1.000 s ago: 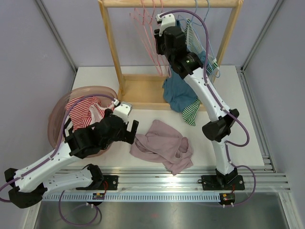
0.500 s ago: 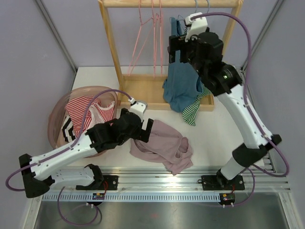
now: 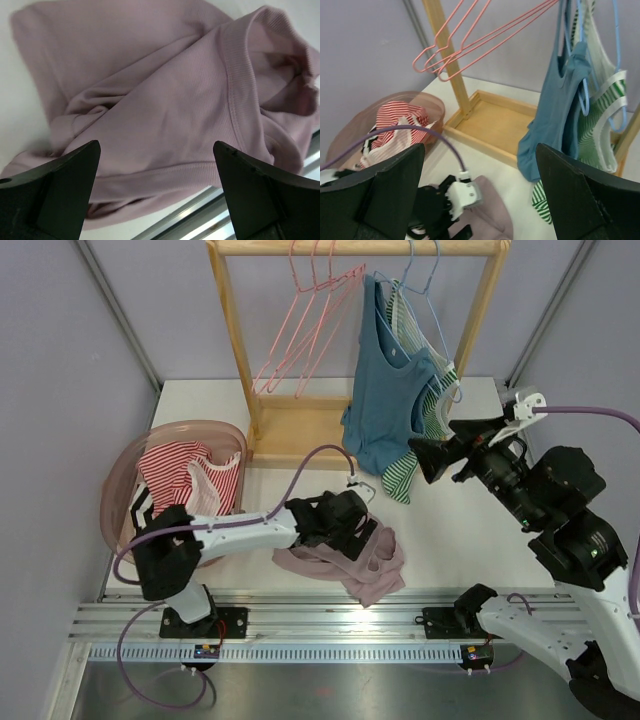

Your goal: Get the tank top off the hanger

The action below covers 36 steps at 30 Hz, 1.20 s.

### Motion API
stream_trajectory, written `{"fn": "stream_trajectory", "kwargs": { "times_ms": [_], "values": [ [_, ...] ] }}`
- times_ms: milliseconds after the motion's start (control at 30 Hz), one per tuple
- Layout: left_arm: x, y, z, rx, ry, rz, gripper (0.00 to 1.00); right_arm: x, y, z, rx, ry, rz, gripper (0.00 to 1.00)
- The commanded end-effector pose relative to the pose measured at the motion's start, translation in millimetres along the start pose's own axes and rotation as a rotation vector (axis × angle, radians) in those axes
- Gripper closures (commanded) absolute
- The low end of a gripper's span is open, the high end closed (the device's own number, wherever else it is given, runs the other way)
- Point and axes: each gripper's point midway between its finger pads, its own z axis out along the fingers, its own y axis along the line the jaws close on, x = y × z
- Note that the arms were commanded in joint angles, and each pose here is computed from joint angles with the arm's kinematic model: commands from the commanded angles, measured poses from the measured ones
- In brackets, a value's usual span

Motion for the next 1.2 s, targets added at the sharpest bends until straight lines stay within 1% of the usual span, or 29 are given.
{"fn": "stream_trajectory", "kwargs": {
  "times_ms": [0, 100, 233, 300, 333, 367, 400, 433, 467, 500, 600, 667, 700, 733, 800, 867, 900, 933, 967, 1000, 1067, 1133, 1167],
  "values": [
    [-15.6, -28.5, 16.8, 0.075, -0.029, 0.016, 0.01, 36.1, 25.9, -9.9, -0.153, 0.12, 0.042, 0.0],
    [2.8, -30.6, 40.1, 0.056, 0.026, 0.026, 0.01, 41.7, 33.1, -23.4, -0.207, 0.135, 0.04, 0.01],
    [25.3, -25.2, 61.1, 0.008, 0.075, 0.013, 0.01, 35.5, 36.2, -36.7, -0.232, 0.09, 0.051, 0.0],
    [43.7, -24.5, 68.9, 0.016, 0.116, 0.011, 0.11, 36.4, 37.3, -39.2, -0.241, 0.084, 0.056, 0.0],
    [48.8, -26.2, 71.6, 0.027, 0.123, 0.006, 0.2, 34.5, 37.7, -42.8, -0.245, 0.073, 0.058, 0.0],
    [52.8, -26.1, 72.9, 0.027, 0.13, 0.002, 0.44, 33.5, 38.3, -44.6, -0.249, 0.068, 0.06, 0.0],
    [61.6, -24.3, 73.8, 0.022, 0.145, 0.007, 0.55, 31.4, 39.0, -46.2, -0.254, 0.058, 0.06, 0.0],
    [63.7, -22.9, 74.4, 0.016, 0.145, 0.006, 0.71, 28.6, 39.3, -49.7, -0.257, 0.045, 0.061, 0.01],
    [66.5, -22.4, 74.0, 0.014, 0.15, 0.002, 0.96, 27.5, 39.4, -50.7, -0.258, 0.04, 0.06, 0.01],
    [64.7, -21.0, 70.9, 0.011, 0.143, -0.003, 1.0, 26.5, 39.1, -52.0, -0.257, 0.035, 0.059, 0.0],
    [60.3, -14.4, 60.3, -0.012, 0.124, -0.006, 1.0, 23.8, 37.6, -54.0, -0.25, 0.027, 0.056, 0.0],
    [44.7, -9.0, 42.4, -0.032, 0.073, -0.017, 1.0, 24.9, 37.0, -54.1, -0.247, 0.03, 0.051, 0.01],
    [42.4, -4.5, 34.3, -0.05, 0.07, -0.015, 1.0, 25.3, 35.6, -53.2, -0.239, 0.032, 0.051, 0.0],
    [25.3, -0.5, 18.5, -0.065, 0.009, -0.032, 1.0, 26.2, 35.0, -52.9, -0.236, 0.034, 0.053, 0.01],
    [12.2, 8.1, -2.6, -0.1, -0.027, -0.042, 1.0, 26.6, 35.0, -53.8, -0.237, 0.034, 0.052, 0.01],
    [-17.1, 19.5, -33.6, -0.146, -0.13, -0.078, 1.0, 26.8, 34.2, -53.8, -0.233, 0.034, 0.052, 0.01],
    [-18.4, 28.6, -44.9, -0.182, -0.133, -0.081, 1.0, 26.7, 34.0, -53.7, -0.231, 0.033, 0.052, 0.0],
    [-25.7, 39.9, -55.5, -0.23, -0.163, -0.1, 1.0, 25.8, 33.7, -54.3, -0.23, 0.03, 0.05, 0.01],
    [-41.2, 44.2, -76.5, -0.233, -0.219, -0.13, 1.0, 25.4, 33.3, -54.5, -0.227, 0.029, 0.052, 0.01],
    [-41.5, 55.8, -86.6, -0.265, -0.217, -0.14, 1.0, 24.8, 33.5, -55.5, -0.229, 0.026, 0.05, 0.0],
    [-60.8, 77.4, -115.4, -0.306, -0.285, -0.202, 1.0, 22.8, 33.6, -56.4, -0.229, 0.02, 0.051, 0.01],
    [-64.2, 100.5, -136.2, -0.369, -0.294, -0.219, 1.0, 19.6, 33.7, -58.8, -0.229, 0.011, 0.051, 0.01],
    [-65.3, 119.9, -150.4, -0.407, -0.304, -0.251, 1.0, 19.0, 33.7, -59.0, -0.23, 0.009, 0.051, 0.0]
  ]
}}
